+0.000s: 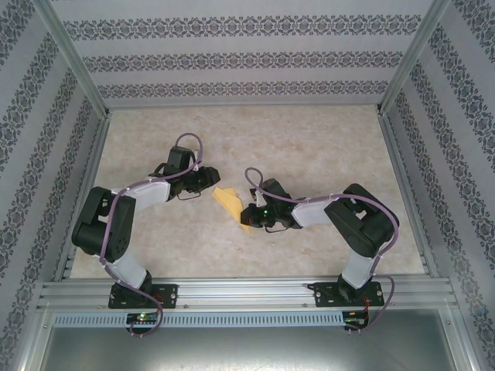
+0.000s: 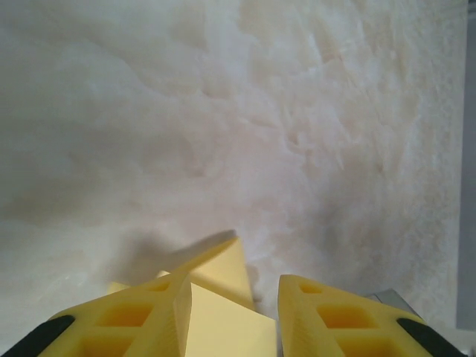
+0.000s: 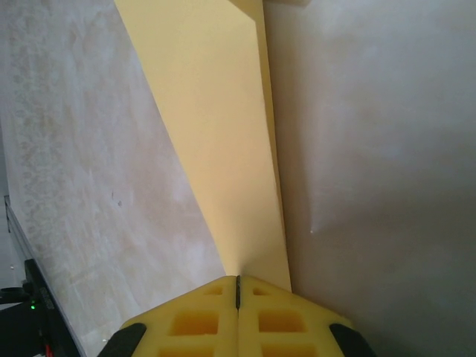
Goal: Fold a paper plane with a square sheet of paper (pick it up from the middle)
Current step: Fold the wing for the fifth time at the center of the table.
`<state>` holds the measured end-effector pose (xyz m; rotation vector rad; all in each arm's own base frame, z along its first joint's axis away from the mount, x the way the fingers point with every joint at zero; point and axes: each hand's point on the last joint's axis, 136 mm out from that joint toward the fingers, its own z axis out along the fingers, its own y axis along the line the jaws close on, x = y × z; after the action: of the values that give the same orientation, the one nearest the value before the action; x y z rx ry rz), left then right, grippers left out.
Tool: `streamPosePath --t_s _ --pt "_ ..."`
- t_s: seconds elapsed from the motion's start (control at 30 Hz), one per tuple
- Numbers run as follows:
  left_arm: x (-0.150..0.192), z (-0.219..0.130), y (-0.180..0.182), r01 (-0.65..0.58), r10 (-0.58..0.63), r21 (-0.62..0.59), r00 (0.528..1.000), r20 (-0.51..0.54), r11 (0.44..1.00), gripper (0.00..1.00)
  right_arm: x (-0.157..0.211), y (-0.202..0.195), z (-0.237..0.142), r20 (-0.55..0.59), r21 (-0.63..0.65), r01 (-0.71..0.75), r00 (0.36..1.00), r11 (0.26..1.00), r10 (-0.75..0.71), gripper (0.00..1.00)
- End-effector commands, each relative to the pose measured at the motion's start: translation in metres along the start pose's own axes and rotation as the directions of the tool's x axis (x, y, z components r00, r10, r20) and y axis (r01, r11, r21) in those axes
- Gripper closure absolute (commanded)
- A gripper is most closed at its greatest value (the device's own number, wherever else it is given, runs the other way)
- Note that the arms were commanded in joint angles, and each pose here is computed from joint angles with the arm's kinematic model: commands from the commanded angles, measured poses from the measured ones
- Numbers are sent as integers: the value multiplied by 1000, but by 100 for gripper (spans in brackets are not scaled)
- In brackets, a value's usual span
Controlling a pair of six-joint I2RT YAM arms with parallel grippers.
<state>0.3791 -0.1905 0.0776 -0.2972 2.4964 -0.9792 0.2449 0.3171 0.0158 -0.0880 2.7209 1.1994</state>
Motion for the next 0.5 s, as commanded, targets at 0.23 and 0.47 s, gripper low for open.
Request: streamPosePath --t_s 0.23,0.47 --pt "61 52 -40 2 17 122 988 -154 993 64 27 -31 12 -71 99 -67 995 993 75 99" --pt "68 68 -1 17 -23 -35 987 -160 999 68 27 -28 11 -72 91 -62 995 994 69 97"
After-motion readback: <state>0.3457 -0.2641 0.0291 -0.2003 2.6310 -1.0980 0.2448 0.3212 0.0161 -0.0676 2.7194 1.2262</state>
